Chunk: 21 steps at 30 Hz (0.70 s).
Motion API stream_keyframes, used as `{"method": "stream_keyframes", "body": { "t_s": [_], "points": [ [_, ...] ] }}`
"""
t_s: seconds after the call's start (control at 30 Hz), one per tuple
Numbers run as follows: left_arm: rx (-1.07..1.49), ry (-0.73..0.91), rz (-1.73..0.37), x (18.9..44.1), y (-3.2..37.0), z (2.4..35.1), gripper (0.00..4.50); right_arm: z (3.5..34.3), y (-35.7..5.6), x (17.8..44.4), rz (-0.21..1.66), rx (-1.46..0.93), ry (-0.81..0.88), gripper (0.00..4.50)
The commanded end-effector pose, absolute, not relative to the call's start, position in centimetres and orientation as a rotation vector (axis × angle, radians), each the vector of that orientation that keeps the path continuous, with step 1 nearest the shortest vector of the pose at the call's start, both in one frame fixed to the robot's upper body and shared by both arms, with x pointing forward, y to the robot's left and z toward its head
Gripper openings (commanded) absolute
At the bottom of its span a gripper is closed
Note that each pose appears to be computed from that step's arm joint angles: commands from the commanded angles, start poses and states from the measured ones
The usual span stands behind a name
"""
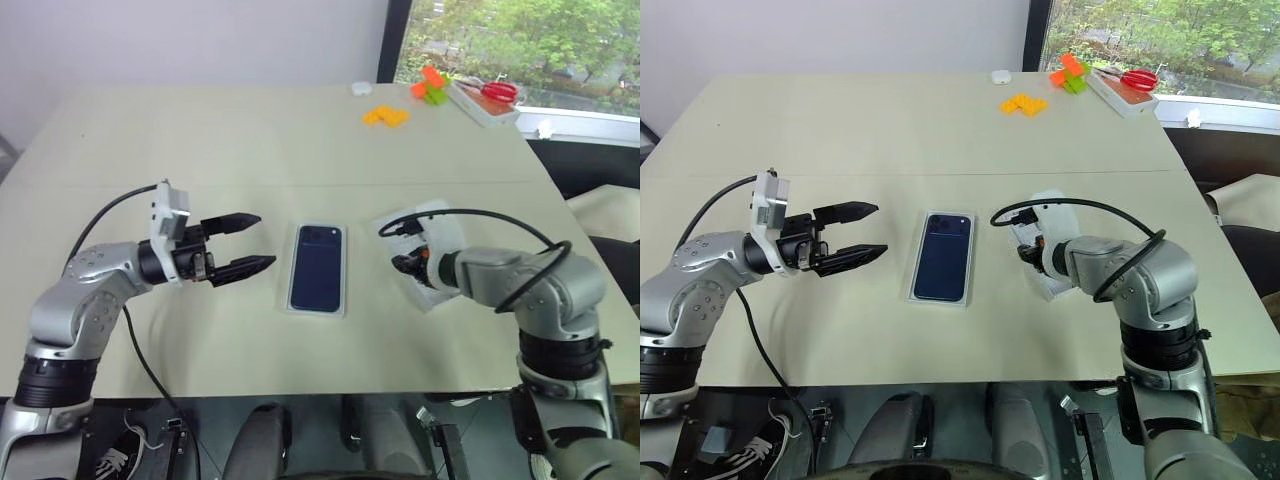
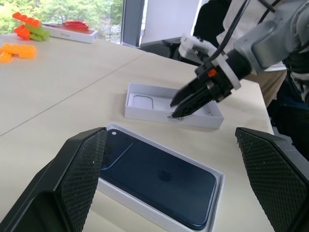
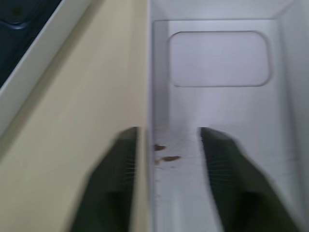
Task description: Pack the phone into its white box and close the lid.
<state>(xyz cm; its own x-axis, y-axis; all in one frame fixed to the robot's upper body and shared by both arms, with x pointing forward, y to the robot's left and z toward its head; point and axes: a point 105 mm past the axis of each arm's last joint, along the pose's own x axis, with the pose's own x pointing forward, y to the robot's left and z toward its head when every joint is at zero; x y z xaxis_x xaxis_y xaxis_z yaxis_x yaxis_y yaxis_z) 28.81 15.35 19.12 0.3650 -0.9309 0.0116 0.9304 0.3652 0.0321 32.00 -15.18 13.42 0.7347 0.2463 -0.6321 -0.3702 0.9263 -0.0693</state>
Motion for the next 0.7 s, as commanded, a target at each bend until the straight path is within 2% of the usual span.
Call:
{"method": "stream_keyframes", "body": {
  "t_s": [0.03,0.3,0.7],
  "points": [
    [0.038,-0.068,-1.183,28.8,15.4,20.0,4.50,14.4,-14.9,31.8,0.384,-0.216,0.646,2.32],
    [0.034,-0.085,-1.177,29.0,14.9,19.8,4.50,14.1,-13.9,30.6,0.476,-0.259,0.696,2.32],
    [0.030,-0.086,-1.154,28.7,14.8,19.7,4.50,12.9,-14.5,31.1,0.402,-0.278,0.749,2.32]
  ]
}}
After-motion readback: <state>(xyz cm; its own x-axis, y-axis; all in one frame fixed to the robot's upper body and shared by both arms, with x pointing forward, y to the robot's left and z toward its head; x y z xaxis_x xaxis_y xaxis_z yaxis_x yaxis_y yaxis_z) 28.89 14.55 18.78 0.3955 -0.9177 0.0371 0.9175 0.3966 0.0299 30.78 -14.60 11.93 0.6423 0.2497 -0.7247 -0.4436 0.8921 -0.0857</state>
